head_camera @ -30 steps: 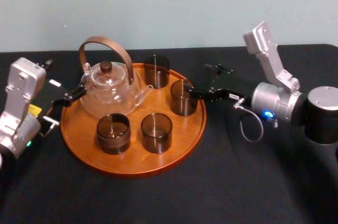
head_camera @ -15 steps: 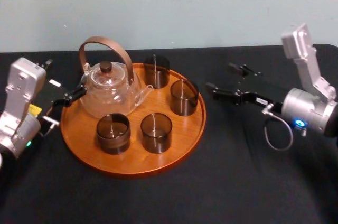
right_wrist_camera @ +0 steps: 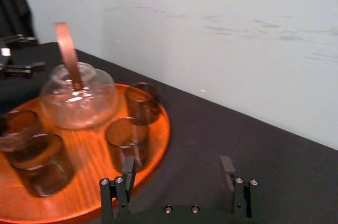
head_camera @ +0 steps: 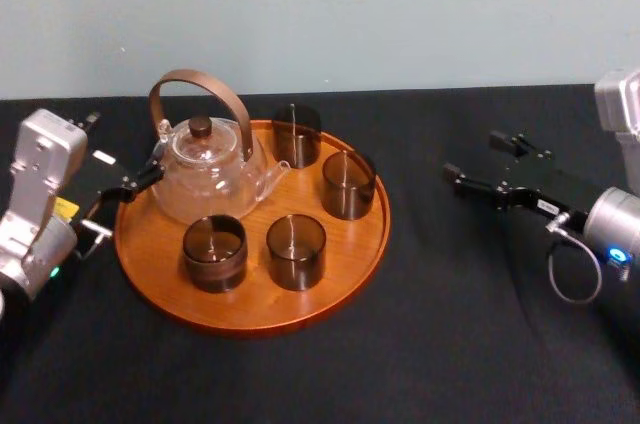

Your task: Pick up the glass from the table and place it on the tray.

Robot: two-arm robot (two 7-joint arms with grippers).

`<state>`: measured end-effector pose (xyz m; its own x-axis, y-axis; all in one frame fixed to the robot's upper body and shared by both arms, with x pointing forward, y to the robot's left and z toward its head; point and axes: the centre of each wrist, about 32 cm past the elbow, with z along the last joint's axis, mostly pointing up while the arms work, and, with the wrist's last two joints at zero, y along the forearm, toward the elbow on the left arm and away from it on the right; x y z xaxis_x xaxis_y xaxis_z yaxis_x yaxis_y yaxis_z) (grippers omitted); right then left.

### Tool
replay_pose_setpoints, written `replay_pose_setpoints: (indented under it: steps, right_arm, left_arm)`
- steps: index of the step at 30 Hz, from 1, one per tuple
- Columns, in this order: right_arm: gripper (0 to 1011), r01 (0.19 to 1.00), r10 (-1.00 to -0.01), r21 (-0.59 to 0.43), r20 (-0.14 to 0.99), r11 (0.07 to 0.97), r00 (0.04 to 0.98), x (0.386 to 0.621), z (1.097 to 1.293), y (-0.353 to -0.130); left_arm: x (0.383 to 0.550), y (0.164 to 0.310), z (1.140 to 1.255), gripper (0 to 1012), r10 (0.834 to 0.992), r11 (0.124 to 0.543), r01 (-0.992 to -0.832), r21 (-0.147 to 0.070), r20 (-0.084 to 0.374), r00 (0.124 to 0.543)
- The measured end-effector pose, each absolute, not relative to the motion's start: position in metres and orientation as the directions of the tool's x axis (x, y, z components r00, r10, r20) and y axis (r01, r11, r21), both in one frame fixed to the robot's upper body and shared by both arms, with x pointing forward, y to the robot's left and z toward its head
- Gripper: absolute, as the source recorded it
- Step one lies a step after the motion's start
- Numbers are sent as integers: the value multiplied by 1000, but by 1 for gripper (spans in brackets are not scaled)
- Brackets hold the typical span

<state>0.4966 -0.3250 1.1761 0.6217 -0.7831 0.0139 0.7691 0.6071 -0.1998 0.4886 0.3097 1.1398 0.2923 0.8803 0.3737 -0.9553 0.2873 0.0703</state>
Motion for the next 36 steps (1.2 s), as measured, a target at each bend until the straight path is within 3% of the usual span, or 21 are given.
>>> replay_pose_setpoints:
  steps: [15, 36]
  right_arm:
    - [1002, 812, -824, -212, 48, 544, 565, 492, 1161, -334]
    - [1002, 810, -822, -211, 47, 547, 568, 492, 1162, -334]
  left_arm:
    - [489, 310, 1140, 1001, 880, 287, -955, 70, 374, 292]
    - [489, 310, 1140, 1001, 880, 287, -955, 70, 374, 292]
